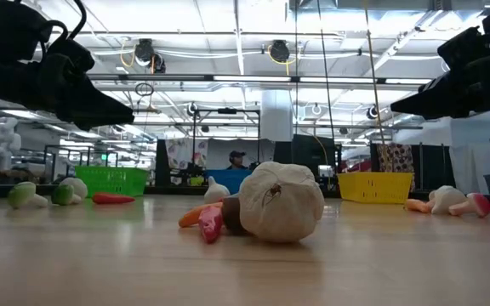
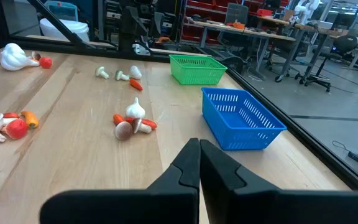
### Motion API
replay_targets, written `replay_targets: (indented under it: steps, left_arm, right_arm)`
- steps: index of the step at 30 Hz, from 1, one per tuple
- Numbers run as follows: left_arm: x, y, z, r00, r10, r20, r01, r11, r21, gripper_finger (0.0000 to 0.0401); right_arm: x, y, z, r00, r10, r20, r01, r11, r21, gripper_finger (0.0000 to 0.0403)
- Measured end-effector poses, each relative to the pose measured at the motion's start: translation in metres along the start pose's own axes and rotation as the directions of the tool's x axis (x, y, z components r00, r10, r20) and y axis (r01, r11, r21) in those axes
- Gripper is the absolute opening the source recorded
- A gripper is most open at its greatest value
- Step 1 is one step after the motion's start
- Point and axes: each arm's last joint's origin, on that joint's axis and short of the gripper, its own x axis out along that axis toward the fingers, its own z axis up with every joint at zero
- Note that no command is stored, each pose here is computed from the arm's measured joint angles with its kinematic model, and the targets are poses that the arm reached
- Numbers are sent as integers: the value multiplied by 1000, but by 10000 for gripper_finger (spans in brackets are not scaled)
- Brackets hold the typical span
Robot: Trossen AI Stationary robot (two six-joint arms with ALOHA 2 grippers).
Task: Sort produce into baskets
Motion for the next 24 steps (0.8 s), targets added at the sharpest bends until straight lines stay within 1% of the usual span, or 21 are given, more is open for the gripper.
replay_targets:
  steps: [19, 20, 23, 24]
  left_arm:
    - [0, 0, 0, 1000, 6, 4, -6, 1000, -5, 160]
    - [0, 0, 1, 1000, 5, 5, -5, 1000, -29, 160]
    - [0, 0, 1, 1000, 5, 6, -5, 994, -113, 160]
    - [0, 0, 0, 1000, 8, 6, -8, 991, -135, 160]
  right_arm:
    - [0, 0, 2, 1000, -2, 16, 2, 1000, 7, 0]
    - [0, 0, 4, 999, -4, 37, 2, 999, 33, 0]
    - [-1, -2, 13, 992, -16, 129, -8, 984, 180, 0]
    - [-1, -2, 16, 986, -23, 165, -11, 979, 203, 0]
